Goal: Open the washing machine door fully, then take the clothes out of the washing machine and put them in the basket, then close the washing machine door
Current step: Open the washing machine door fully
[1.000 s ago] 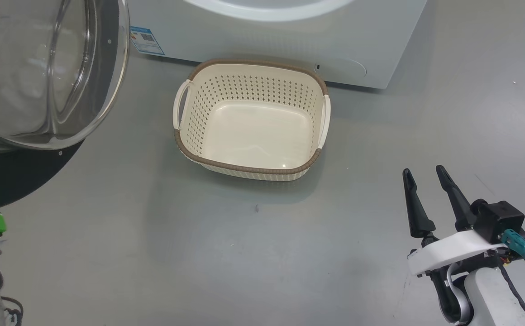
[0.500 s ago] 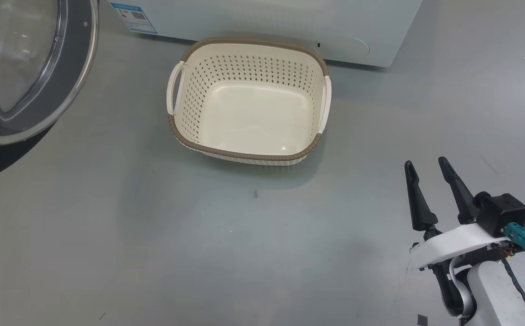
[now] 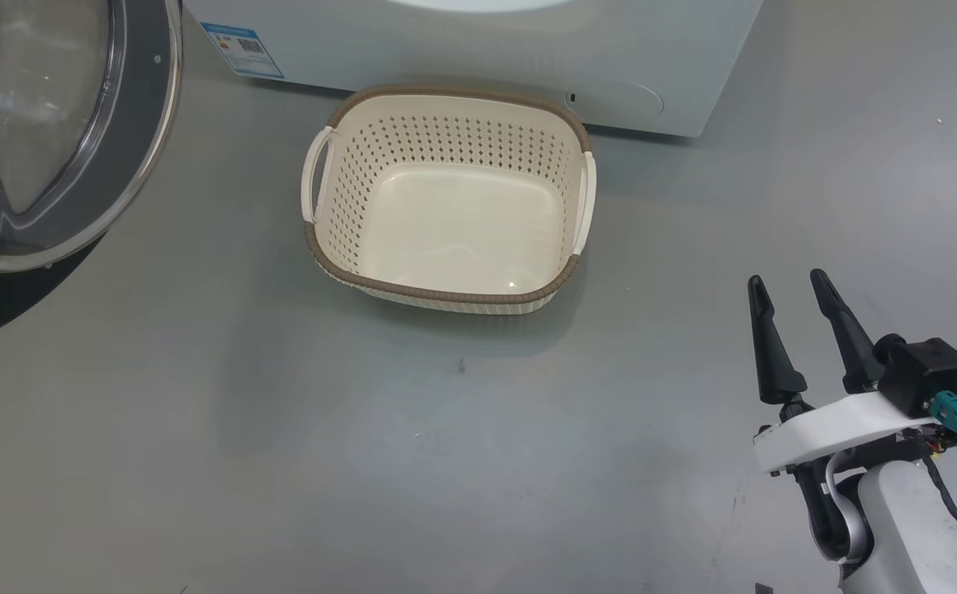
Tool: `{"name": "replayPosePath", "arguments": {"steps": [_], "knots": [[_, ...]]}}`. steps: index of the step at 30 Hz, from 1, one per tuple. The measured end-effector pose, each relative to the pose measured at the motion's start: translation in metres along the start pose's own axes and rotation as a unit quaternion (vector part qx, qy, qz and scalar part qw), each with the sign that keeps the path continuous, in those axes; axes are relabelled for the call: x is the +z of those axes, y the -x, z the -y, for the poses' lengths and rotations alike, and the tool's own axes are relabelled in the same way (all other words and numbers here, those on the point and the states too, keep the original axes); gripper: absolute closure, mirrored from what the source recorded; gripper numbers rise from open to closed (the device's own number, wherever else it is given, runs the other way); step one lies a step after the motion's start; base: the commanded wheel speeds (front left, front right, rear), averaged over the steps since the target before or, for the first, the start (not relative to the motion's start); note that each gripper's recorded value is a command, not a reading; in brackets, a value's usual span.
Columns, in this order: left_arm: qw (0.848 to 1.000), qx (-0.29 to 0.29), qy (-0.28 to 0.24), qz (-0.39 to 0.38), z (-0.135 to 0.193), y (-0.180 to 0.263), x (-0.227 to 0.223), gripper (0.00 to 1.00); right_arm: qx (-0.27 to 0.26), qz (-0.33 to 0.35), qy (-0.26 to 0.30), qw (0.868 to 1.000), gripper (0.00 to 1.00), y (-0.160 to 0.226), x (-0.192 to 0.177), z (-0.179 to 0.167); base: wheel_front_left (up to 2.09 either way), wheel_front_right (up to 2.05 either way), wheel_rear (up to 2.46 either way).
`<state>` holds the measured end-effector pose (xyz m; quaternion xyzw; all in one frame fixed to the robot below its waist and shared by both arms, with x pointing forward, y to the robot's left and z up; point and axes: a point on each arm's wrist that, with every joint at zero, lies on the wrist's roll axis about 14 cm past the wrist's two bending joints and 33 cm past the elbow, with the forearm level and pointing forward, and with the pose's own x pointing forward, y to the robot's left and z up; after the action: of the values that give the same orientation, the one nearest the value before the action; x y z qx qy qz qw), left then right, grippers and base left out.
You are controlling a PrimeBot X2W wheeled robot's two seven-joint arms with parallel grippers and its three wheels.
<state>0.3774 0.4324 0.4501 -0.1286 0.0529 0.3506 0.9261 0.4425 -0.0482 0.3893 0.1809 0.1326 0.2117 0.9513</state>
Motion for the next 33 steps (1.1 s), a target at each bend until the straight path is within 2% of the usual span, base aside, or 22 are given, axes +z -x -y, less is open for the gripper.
{"name": "replayPosePath", "arguments": {"steps": [7, 18, 26, 33], "knots": [[0.999, -0.053, 0.01, 0.0, 0.034, 0.012, -0.005, 1.0, -0.017, 0.027, -0.003, 0.999, 0.0, 0.006, 0.019, 0.004, 0.0, 0.0, 0.0], [0.987, -0.156, -0.039, -0.01, 0.077, 0.048, -0.018, 1.0, -0.019, 0.07, 0.003, 0.997, 0.0, 0.021, 0.051, -0.009, 0.0, 0.0, 0.0], [0.975, -0.22, -0.011, -0.015, 0.115, 0.078, -0.024, 1.0, -0.026, 0.111, 0.015, 0.993, 0.0, 0.04, 0.081, -0.013, 0.0, 0.0, 0.0], [0.965, -0.261, -0.005, -0.024, 0.136, 0.101, -0.032, 1.0, -0.04, 0.138, 0.019, 0.989, 0.0, 0.061, 0.098, -0.013, 0.0, 0.0, 0.0]]}}
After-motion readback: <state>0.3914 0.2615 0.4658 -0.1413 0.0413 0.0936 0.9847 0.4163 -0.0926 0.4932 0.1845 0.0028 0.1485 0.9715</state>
